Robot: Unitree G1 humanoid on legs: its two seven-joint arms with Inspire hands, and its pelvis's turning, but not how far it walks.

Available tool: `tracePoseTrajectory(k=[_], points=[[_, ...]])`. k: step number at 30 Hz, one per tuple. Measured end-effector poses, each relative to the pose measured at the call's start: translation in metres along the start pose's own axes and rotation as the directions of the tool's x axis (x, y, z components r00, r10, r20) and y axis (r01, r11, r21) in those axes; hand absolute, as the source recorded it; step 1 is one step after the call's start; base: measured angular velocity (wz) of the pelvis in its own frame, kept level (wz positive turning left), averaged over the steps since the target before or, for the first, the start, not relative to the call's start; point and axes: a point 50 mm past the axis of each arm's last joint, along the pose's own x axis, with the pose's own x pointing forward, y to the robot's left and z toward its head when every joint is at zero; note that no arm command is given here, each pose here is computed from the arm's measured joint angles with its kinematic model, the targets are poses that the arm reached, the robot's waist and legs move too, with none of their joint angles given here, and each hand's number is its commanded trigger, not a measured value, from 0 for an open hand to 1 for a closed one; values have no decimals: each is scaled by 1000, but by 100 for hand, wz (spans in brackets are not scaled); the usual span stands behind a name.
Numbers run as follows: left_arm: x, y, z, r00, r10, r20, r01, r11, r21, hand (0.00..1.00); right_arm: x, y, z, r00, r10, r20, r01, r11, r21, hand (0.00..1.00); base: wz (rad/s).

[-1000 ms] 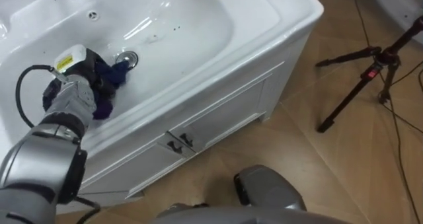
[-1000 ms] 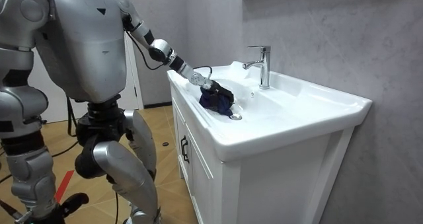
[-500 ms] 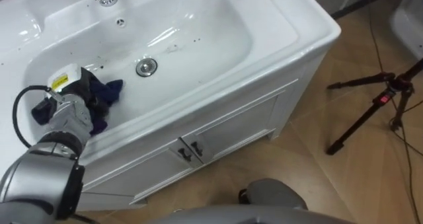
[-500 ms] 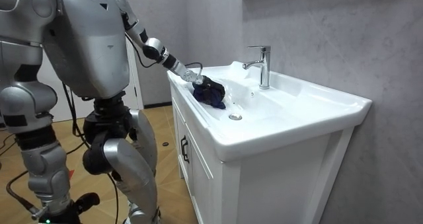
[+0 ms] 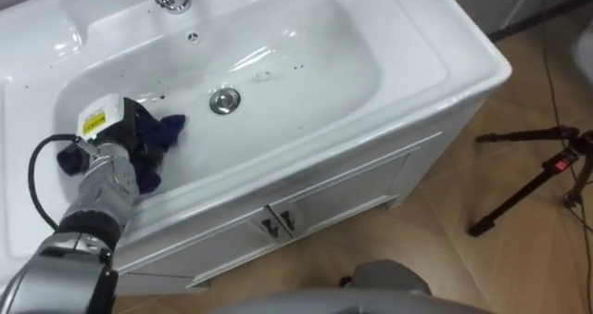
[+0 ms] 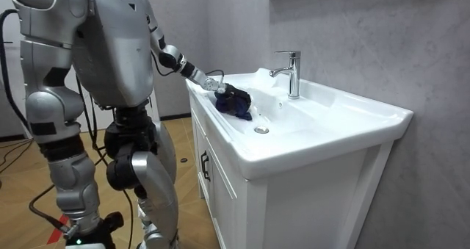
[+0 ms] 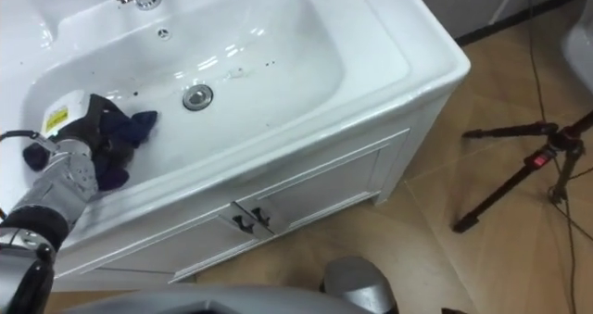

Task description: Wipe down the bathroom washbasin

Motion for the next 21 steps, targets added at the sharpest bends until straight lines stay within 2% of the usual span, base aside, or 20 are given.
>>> tracePoseTrajectory(k=[4,10,21], points=[[0,7,8,998,42,43,-42,999,-18,100,0,0,1,1000,-3,18,4,999,-43,0,15],[-12,28,28,957,227,182,-209,971,-113,100,0,0,1,999,-3,33,5,998,-57,0,19],[-25,66,29,862,465,202,-423,879,-219,100,1,0,4,997,72,22,-71,997,-28,0,17]])
